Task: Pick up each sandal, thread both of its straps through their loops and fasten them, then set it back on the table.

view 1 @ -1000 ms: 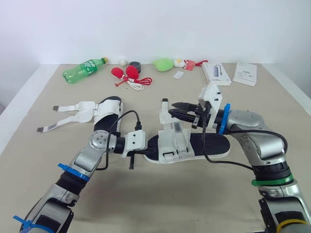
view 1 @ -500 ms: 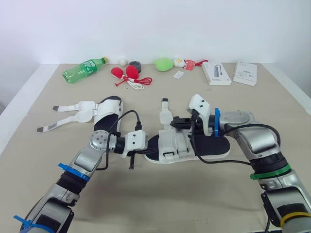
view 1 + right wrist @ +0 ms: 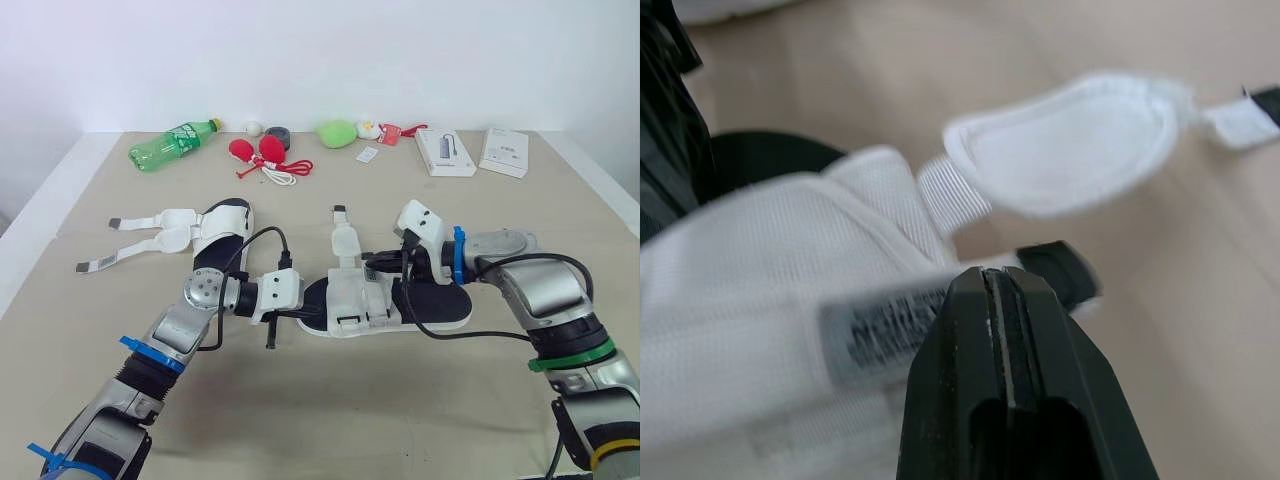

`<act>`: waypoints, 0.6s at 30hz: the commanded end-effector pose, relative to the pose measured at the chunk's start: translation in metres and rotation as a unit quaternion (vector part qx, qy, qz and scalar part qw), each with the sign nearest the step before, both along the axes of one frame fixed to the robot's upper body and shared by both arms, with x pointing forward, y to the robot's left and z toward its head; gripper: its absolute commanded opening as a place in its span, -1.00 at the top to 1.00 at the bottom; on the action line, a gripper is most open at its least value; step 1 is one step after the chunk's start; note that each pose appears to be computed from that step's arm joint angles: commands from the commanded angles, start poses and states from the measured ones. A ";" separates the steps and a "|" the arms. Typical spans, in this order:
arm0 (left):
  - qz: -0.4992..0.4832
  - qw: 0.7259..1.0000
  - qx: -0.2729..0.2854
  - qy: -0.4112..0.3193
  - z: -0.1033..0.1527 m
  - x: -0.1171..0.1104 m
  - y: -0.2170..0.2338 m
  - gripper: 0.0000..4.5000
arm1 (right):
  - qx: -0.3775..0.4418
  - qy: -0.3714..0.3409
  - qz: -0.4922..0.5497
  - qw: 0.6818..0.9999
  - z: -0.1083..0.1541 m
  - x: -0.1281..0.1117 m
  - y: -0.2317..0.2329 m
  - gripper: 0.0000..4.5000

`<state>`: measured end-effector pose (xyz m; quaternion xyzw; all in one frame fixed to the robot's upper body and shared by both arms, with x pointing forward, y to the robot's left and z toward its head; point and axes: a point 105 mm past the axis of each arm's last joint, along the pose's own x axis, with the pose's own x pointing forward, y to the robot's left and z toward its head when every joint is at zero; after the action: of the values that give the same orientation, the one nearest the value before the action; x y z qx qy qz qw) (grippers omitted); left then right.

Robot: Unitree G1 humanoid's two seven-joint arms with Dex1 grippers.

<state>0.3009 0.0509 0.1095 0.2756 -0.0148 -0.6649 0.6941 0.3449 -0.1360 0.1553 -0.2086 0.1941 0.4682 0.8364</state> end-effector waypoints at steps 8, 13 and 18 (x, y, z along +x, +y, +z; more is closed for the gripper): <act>-0.010 0.999 0.031 0.008 -0.011 -0.002 0.005 1.00 | 0.079 0.002 -0.074 0.994 0.022 0.031 0.001 0.85; -0.012 0.999 0.031 0.006 -0.011 -0.003 0.005 1.00 | 0.114 0.006 -0.102 0.988 0.033 0.049 0.004 -0.01; -0.013 0.999 0.033 0.005 -0.010 -0.005 0.006 1.00 | 0.173 0.057 -0.129 0.975 0.034 0.060 0.014 -0.97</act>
<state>0.2997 0.0536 0.1108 0.2877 -0.0174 -0.6703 0.6838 0.4020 -0.1234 0.1732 -0.0396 0.2006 0.3923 0.8968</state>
